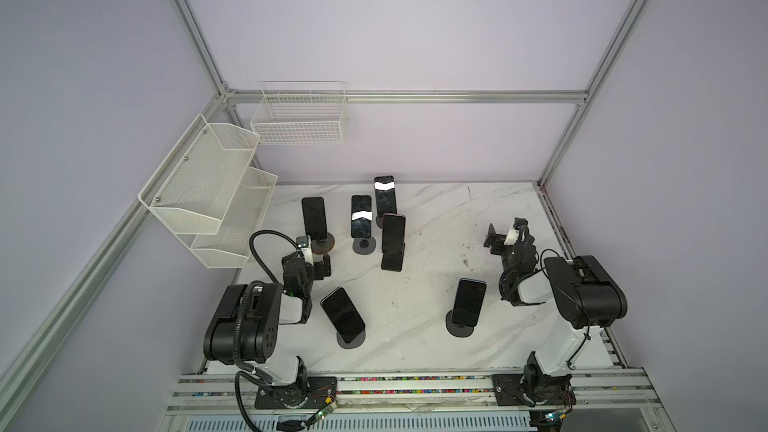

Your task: Remove the phone from the phone stand

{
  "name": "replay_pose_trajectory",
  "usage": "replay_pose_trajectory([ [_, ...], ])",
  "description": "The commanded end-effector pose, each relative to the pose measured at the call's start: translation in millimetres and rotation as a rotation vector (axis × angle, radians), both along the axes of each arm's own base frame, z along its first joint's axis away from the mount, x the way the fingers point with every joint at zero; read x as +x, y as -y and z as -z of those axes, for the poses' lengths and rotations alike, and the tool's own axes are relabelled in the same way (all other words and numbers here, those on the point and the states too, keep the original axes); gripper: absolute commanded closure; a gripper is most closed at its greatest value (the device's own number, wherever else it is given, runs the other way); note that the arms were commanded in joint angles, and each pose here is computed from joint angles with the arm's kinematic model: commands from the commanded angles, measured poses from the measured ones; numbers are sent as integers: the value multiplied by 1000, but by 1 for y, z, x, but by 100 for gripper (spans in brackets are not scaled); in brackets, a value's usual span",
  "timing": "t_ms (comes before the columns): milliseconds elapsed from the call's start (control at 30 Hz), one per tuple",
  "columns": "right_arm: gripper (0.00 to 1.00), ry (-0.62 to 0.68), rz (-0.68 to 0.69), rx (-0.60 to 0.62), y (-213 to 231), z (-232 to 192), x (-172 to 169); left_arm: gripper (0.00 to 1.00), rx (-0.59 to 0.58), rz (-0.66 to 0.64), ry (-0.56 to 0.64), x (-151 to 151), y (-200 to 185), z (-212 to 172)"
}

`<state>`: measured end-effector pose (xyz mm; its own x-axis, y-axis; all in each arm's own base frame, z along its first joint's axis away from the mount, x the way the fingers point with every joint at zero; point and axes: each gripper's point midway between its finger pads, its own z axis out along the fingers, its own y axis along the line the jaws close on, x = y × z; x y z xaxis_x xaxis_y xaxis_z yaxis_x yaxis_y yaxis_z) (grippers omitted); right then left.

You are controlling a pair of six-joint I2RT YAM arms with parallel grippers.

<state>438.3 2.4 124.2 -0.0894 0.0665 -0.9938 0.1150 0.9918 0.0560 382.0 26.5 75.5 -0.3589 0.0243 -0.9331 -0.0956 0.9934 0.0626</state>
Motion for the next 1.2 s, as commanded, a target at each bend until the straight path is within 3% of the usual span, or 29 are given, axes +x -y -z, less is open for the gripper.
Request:
replay_pose_trajectory([
  [0,3,36,7,-11,0,-11,0,1,1,4,111,21,-2,-36],
  [1167,3,37,2,-11,-1,-11,0,0,0,6,111,22,-1,-36],
])
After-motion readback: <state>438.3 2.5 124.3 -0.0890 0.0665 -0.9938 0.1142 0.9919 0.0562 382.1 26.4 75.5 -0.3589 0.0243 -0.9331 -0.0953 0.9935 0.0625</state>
